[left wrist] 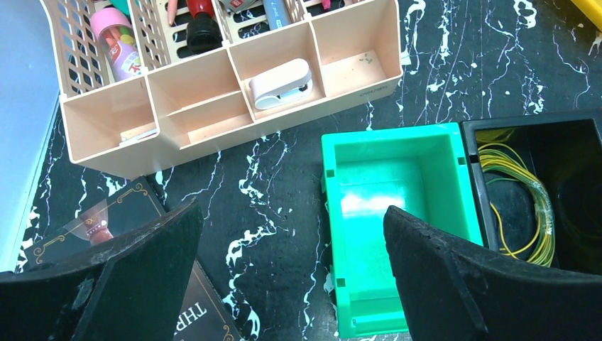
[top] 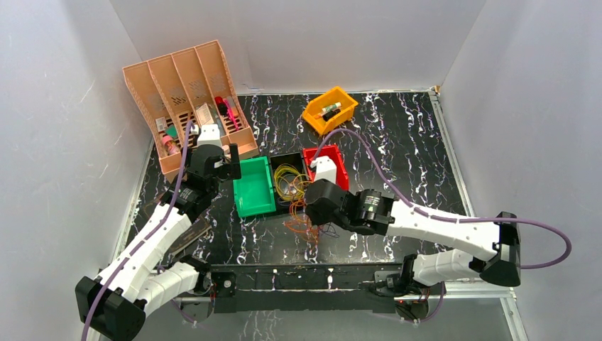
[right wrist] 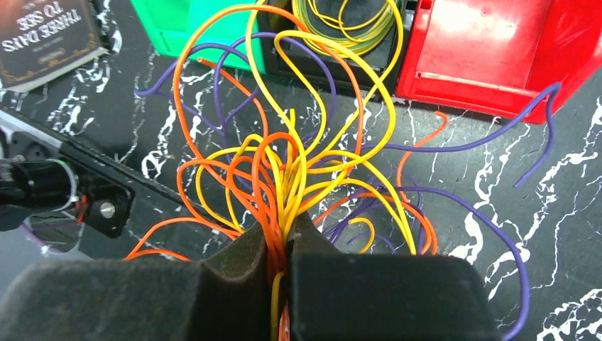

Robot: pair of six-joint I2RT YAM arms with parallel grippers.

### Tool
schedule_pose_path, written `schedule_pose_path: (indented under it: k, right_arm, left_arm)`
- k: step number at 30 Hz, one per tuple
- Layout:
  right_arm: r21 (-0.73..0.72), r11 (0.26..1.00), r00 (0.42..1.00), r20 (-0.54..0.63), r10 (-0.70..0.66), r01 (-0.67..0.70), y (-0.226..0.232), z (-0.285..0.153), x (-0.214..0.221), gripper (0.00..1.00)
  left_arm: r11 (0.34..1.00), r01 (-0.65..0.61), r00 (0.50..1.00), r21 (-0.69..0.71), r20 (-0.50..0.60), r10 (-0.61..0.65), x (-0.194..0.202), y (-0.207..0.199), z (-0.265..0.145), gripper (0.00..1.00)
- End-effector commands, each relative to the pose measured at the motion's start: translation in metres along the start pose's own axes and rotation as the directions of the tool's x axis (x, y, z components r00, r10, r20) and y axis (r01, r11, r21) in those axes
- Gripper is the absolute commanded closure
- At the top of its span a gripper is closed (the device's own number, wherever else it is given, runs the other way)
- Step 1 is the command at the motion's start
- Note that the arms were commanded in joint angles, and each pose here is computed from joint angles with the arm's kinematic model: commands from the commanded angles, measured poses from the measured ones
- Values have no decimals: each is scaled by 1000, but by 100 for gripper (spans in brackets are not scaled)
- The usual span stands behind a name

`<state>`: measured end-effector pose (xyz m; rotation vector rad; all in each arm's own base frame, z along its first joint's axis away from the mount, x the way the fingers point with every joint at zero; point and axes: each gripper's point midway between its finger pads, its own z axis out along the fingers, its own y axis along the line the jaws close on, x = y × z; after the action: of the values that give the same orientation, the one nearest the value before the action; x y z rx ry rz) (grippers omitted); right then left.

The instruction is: Untangle the cables

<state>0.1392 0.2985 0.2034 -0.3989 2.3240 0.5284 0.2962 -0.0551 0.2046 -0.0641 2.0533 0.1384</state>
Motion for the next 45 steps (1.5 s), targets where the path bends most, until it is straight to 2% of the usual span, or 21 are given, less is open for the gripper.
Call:
schedule_pose_path:
  k: [1,5,8,13,21,24,28,32,37,39,42,45]
  right_arm:
    - [-49,997,993,106,62,-57,8,11,-13,96]
    - [-55,998,990,137,35,-27,7,29,-4,95]
    - [-59,998,994,101,32,-26,5,42,14,95]
    - [32,998,998,52,48,-49,-20,62,47,95]
    - [81,997,1000,0,19,-19,-31,104,67,94]
    - [91,996,1000,3,27,-27,-34,113,66,94]
    - [85,994,997,9,74,-75,-44,121,61,94]
    - [58,991,993,15,120,-121,-52,125,58,95]
    - [59,992,994,4,109,-109,-57,136,56,95]
    - [54,991,993,11,120,-120,-59,140,50,95]
    - [48,988,989,29,148,-149,-69,149,34,95]
    - [39,990,989,72,130,-133,-77,157,9,95]
  left_arm:
    - [1000,16,999,-24,29,-15,-10,7,-7,2]
    - [1000,14,1000,-23,26,-14,-9,6,-6,2]
    - [1000,13,1000,-16,21,-12,-9,4,-6,2]
    - [1000,11,1000,-14,19,-11,-8,3,-5,2]
    - [999,29,999,21,-31,-28,3,-6,-2,2]
    - [993,112,986,37,-130,-106,25,-17,0,2]
    - [978,197,944,74,-284,-169,63,-40,6,2]
    - [973,223,915,52,-356,-191,81,-46,15,1]
    - [977,207,876,46,-453,-164,111,-51,26,2]
    - [974,207,867,95,-478,-138,122,-61,39,2]
    - [955,228,890,189,-438,-125,103,-87,62,2]
    - [945,234,891,227,-440,-115,95,-106,86,2]
